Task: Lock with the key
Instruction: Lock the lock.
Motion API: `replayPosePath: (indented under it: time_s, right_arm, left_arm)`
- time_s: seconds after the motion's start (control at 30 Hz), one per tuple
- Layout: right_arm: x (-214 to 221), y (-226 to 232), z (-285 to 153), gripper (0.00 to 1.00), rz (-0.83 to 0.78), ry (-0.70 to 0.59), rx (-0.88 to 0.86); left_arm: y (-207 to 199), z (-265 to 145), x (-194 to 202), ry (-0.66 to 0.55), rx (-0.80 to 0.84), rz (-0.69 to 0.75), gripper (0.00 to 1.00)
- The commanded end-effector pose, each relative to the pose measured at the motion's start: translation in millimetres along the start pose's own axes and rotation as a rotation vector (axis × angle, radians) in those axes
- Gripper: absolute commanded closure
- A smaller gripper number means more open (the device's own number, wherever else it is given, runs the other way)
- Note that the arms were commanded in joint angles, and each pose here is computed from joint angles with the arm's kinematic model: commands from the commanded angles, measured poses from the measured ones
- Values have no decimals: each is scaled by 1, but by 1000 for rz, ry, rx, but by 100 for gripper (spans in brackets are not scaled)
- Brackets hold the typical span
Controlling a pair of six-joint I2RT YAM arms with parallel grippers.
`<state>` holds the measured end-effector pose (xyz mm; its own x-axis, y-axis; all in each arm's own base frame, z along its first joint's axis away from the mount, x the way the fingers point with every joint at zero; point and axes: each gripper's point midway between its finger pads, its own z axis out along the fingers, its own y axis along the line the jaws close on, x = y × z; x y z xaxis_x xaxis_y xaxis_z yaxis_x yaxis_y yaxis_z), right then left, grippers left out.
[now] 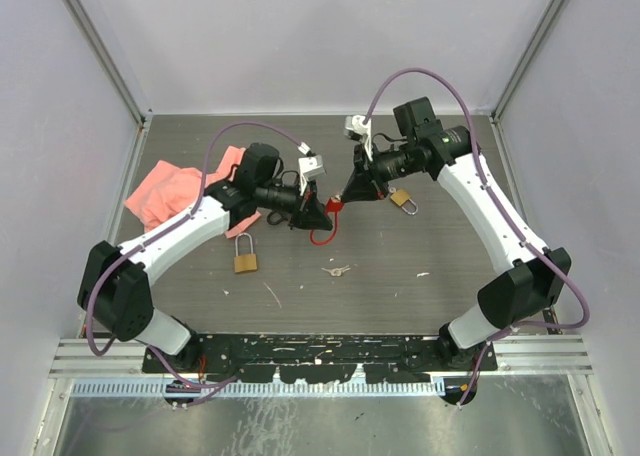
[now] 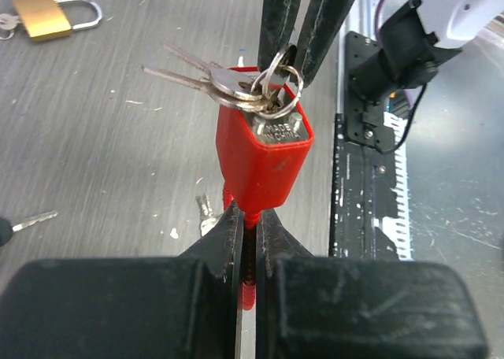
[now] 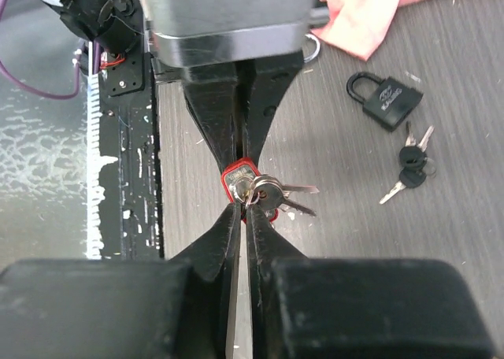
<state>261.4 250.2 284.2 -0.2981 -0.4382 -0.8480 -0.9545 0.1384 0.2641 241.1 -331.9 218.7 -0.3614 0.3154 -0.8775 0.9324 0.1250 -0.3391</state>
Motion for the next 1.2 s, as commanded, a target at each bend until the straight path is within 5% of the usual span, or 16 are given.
replayPosePath:
  time_s: [0.0,0.87,1.17]
  right_arm:
    - [-12,20,-4,99,-207,-62,-73]
    - [22,47,-14,99,-780,3,-238]
    - [14,28,-12,94,-692,8,-131]
  left_arm:
    - [-26,-5,-54,-127,147,128,100]
    - [-48,-9,-45,-65,477,-29,100]
    - [-48,-9,-44,-62,485,-48,100]
